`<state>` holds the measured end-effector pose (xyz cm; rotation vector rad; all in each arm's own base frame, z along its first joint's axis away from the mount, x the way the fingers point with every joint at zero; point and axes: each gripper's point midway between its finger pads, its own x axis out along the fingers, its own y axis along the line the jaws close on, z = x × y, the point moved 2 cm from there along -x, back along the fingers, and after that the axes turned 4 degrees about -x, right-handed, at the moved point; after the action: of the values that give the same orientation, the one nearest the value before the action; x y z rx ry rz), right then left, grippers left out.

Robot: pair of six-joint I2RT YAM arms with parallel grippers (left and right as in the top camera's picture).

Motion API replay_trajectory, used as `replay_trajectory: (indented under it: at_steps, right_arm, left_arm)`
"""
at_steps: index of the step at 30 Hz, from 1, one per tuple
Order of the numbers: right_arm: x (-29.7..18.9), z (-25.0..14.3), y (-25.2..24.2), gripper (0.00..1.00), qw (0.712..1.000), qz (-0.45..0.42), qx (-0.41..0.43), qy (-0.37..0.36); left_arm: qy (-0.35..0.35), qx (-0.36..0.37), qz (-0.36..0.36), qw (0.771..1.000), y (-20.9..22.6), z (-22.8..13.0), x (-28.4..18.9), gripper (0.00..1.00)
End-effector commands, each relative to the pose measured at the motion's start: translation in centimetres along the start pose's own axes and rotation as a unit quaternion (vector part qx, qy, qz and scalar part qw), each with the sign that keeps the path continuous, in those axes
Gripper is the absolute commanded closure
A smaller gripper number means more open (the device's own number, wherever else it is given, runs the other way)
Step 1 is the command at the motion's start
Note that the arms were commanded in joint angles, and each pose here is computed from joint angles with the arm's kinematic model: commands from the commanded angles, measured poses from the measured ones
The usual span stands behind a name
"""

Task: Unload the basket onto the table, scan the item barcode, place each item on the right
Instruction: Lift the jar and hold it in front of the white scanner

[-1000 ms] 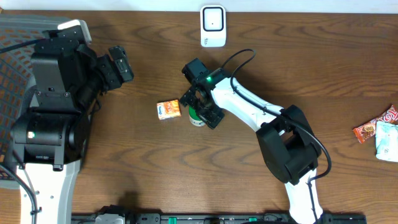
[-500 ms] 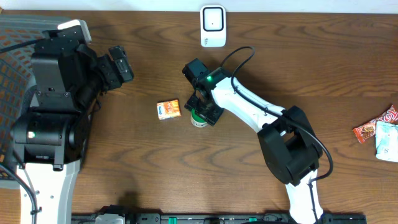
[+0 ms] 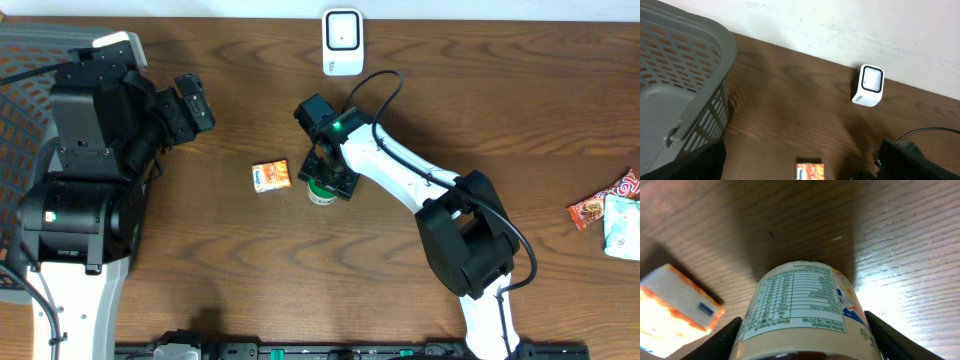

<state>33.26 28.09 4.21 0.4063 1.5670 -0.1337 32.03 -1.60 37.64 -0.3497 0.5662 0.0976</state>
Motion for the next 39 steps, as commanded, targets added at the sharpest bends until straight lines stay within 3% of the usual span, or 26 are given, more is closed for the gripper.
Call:
replay_trajectory:
  at_steps: [1,10,17,22,28,34,39]
  right_arm:
    - [0.3,1.3,-2.1,0.42,0.999,-0.034,-0.038,-0.01]
    - [-2.3,4.1,-4.3,0.44,0.998,-0.027,-0.062,-0.02]
    - [-7.2,6.1,-4.9,0.44,0.993,0.009,-0.101,-0.065]
    - [-12.3,6.8,-5.1,0.44,0.981,0.024,-0.141,-0.13]
    - [-17.5,9.0,-6.5,0.51,0.95,-0.038,-0.166,-0.261]
    - [-18.7,10.3,-6.1,0.5,0.935,-0.048,-0.173,-0.305]
    - [-20.1,12.3,-4.0,0.5,0.906,-0.032,-0.216,-0.363]
  left_arm:
    - [-0.008,0.003,0.006,1.0,0.2,0.5,-0.2,0.02]
    - [-0.008,0.003,0.006,1.0,0.2,0.5,-0.2,0.02]
    - [-0.008,0.003,0.006,1.0,0.2,0.5,-0.2,0.02]
    - [-0.008,0.003,0.006,1.0,0.2,0.5,-0.2,0.02]
    - [-0.008,0.003,0.006,1.0,0.2,0.5,-0.2,0.02]
    - [-0.008,0.003,0.006,1.0,0.2,0.5,-0.2,0.02]
    - [-0.008,0.003,0.006,1.0,0.2,0.5,-0.2,0.02]
